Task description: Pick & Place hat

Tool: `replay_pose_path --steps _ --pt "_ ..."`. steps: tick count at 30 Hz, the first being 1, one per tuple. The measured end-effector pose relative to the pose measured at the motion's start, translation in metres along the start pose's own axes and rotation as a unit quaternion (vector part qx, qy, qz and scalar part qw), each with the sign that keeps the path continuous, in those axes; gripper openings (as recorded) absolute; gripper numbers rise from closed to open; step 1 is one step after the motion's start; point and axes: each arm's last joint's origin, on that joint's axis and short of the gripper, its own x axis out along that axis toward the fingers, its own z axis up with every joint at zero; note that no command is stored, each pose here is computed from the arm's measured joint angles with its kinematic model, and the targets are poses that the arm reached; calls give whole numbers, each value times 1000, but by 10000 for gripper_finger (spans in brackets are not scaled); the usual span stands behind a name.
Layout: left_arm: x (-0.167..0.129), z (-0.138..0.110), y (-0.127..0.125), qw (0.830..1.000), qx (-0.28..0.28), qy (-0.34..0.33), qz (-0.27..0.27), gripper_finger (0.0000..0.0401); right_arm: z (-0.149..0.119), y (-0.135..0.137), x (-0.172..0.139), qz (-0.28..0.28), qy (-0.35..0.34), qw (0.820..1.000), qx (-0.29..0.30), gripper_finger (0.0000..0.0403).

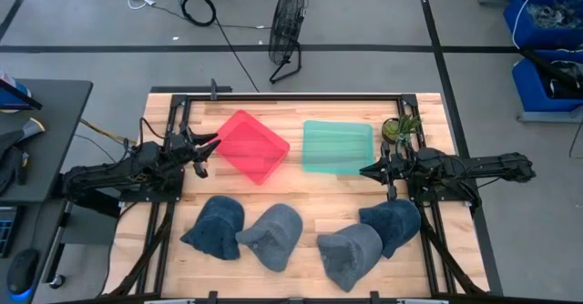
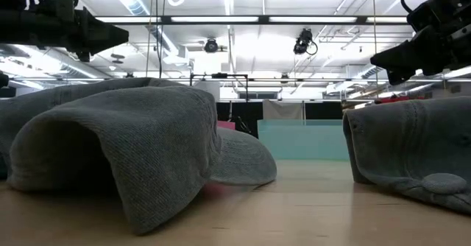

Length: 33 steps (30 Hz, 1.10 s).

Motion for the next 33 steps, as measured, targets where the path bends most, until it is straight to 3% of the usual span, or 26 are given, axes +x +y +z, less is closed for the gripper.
replay_pose_path --steps 5,11,14,20,25,33 --pt "0 -1 0 999 -31 4 -7 110 0 0 0 -4 -1 1000 -1 41" --pt "0 -7 -8 989 -14 38 -139 110 7 0 0 1 -38 996 84 41" --pt "0 0 -12 980 -26 4 -195 110 14 0 -1 -2 -71 993 96 41" --pt "2 15 -16 968 -30 -36 -245 115 20 -1 -2 -26 -111 989 97 41" --pt "8 28 -22 962 -18 -20 -272 157 20 -4 -3 -67 -115 986 103 41" --pt "35 61 -46 948 -3 19 -319 235 16 -9 -3 -142 -113 967 182 41"
